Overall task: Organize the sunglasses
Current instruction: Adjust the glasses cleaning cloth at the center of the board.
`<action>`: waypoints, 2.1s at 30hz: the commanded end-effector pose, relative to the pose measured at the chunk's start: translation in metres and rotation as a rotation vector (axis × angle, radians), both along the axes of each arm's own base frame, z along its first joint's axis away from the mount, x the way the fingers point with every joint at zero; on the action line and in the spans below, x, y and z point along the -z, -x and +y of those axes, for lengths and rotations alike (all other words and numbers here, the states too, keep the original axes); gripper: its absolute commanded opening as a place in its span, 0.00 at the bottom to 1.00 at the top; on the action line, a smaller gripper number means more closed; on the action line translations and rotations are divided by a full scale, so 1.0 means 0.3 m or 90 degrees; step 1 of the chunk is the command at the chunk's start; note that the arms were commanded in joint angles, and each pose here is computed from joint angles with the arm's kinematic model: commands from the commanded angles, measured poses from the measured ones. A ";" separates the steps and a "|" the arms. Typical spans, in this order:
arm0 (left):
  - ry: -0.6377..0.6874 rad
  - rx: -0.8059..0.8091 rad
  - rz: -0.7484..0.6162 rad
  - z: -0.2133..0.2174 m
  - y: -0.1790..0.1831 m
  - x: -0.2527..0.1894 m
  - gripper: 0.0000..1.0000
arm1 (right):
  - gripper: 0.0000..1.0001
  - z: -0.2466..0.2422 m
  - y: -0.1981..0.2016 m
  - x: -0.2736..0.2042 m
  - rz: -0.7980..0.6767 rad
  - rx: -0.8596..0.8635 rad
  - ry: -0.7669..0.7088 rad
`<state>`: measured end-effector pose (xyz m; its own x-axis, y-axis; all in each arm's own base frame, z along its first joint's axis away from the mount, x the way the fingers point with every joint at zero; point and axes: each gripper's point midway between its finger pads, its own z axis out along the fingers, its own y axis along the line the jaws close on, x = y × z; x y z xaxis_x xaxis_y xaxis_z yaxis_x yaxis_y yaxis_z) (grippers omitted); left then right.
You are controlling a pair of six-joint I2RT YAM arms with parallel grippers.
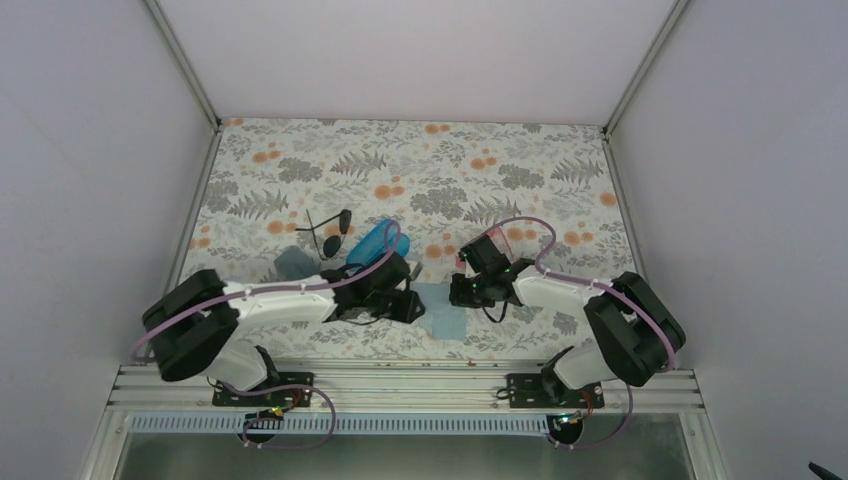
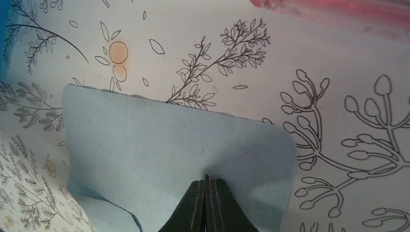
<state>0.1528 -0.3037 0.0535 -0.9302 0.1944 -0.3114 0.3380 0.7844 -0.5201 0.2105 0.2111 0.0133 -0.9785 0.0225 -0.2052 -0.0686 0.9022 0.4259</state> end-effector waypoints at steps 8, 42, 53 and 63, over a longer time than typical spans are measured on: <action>-0.046 0.013 -0.024 -0.196 -0.080 0.053 0.20 | 0.04 -0.067 0.006 0.073 0.023 0.035 0.060; -0.113 -0.101 -0.013 0.041 0.000 -0.035 0.17 | 0.11 -0.030 -0.062 -0.063 -0.050 0.014 0.019; -0.001 -0.064 -0.014 -0.112 -0.148 0.005 0.14 | 0.04 -0.064 0.067 -0.070 0.007 -0.018 0.021; -0.047 -0.073 0.015 -0.063 -0.126 0.104 0.13 | 0.04 0.000 0.227 -0.002 0.100 -0.105 -0.016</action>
<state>0.1911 -0.3277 0.0308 -0.9527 0.1050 -0.2852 0.2366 0.8452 -0.4793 0.1620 0.2000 0.0205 -0.9900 -0.0782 -0.1171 -0.1207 0.8994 0.4201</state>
